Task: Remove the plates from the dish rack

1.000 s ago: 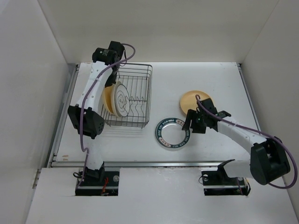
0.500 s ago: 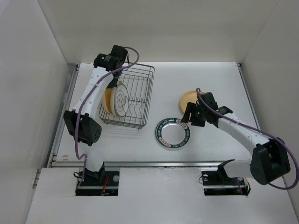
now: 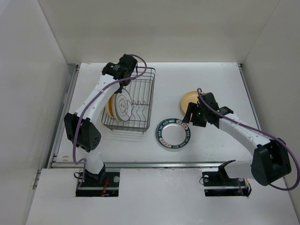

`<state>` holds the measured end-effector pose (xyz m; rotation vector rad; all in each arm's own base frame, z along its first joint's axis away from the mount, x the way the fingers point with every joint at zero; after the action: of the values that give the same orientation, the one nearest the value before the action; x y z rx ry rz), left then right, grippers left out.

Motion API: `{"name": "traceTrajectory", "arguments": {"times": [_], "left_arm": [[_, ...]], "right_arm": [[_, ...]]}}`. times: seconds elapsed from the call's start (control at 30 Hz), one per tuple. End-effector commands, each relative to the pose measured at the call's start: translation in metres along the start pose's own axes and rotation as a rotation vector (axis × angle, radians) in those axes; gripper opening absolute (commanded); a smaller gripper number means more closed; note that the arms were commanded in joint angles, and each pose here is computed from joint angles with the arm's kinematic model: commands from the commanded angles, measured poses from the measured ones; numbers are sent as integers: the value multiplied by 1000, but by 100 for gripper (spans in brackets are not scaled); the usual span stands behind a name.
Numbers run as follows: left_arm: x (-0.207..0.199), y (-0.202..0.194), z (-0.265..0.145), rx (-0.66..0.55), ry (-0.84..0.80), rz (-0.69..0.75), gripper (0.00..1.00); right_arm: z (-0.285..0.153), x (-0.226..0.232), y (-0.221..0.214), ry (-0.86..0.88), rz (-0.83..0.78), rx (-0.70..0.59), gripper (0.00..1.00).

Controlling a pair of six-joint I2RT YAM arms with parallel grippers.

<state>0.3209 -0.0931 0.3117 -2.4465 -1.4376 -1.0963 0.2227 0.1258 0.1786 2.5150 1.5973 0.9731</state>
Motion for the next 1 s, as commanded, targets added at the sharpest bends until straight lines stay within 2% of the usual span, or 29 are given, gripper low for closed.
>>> {"name": "traceTrajectory", "arguments": {"times": [0.0,0.07,0.1,0.17,0.43,0.6,0.73,0.97], "left_arm": [[4,-1,-28,-110,138,-5,0],[2,5,-33,-132,229,19,0],[10,7,-34,-109,338,9,0],[23,17,-42,-115,442,-17,0],[46,24,-72,-223,401,-92,0],[57,21,-86,-280,403,-143,0],[68,34,-93,-351,468,-216,0],[76,59,-87,-357,586,-208,0]], "right_arm": [[-8,11,8,43,-10,-58,69],[-6,11,7,36,-10,-52,69],[-6,11,7,36,-10,-52,68],[-8,12,8,36,-10,-52,68],[-19,18,8,83,-21,-83,68],[-25,30,11,203,-36,-77,68],[-38,51,23,322,-58,-124,68],[-47,90,48,454,-68,-169,68]]}}
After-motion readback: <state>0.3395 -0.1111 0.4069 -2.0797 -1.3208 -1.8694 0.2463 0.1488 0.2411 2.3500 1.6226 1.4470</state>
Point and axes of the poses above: each gripper's point midway between its finger pads, its own z axis out along the fingers, its own x axis along the line the jaws close on, y = z × x, the point moved 10 cm from there along -z, back along the fingers, and after that the axes turned 15 degrees about z, right-handed, at the moved point
